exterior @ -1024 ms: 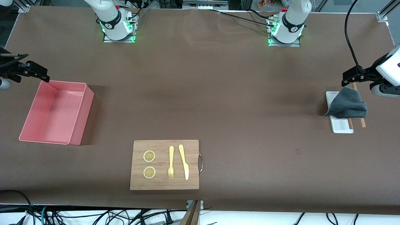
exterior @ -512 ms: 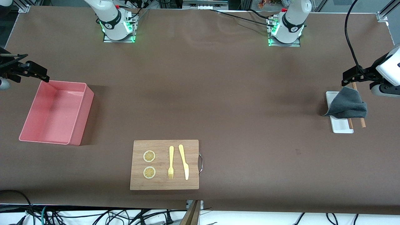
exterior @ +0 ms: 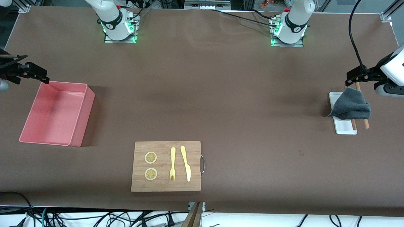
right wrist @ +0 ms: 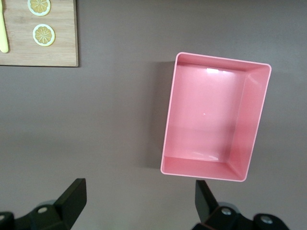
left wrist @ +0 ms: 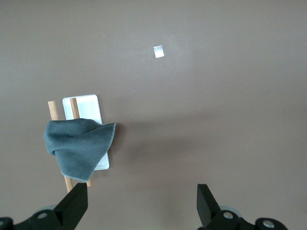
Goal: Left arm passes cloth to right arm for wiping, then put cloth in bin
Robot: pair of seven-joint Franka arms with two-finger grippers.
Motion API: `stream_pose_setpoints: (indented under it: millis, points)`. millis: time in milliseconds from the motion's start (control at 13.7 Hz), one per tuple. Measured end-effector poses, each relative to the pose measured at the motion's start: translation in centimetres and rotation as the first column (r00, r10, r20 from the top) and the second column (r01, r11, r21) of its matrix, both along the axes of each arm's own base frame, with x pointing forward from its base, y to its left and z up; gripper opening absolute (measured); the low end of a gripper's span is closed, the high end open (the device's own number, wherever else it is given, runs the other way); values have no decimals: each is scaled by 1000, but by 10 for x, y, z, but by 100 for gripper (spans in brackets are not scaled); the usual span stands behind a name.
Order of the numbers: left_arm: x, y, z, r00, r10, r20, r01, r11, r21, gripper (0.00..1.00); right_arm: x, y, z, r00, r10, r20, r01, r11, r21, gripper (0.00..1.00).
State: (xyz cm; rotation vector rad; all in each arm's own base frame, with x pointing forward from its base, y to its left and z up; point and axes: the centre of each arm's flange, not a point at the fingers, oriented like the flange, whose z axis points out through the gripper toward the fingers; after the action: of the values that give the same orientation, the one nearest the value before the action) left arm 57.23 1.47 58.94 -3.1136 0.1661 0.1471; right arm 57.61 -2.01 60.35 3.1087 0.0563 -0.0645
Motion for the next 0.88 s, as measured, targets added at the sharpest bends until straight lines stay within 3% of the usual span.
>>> stream_pose_setpoints:
  millis: [366,732,878]
  points:
    - [6,51,-23,998,37,-43,-37,999,-9,100,2,1,-1,1000,2,-2,-2,1000,0,100]
    - [5,183,-77,977,-186,-102,175,979,-107,100,2,2,-1,1000,4,-1,-4,1000,1,100]
    - [0,247,-105,961,-269,-69,258,957,-132,100,2,3,-1,1000,4,-1,-4,1000,1,100]
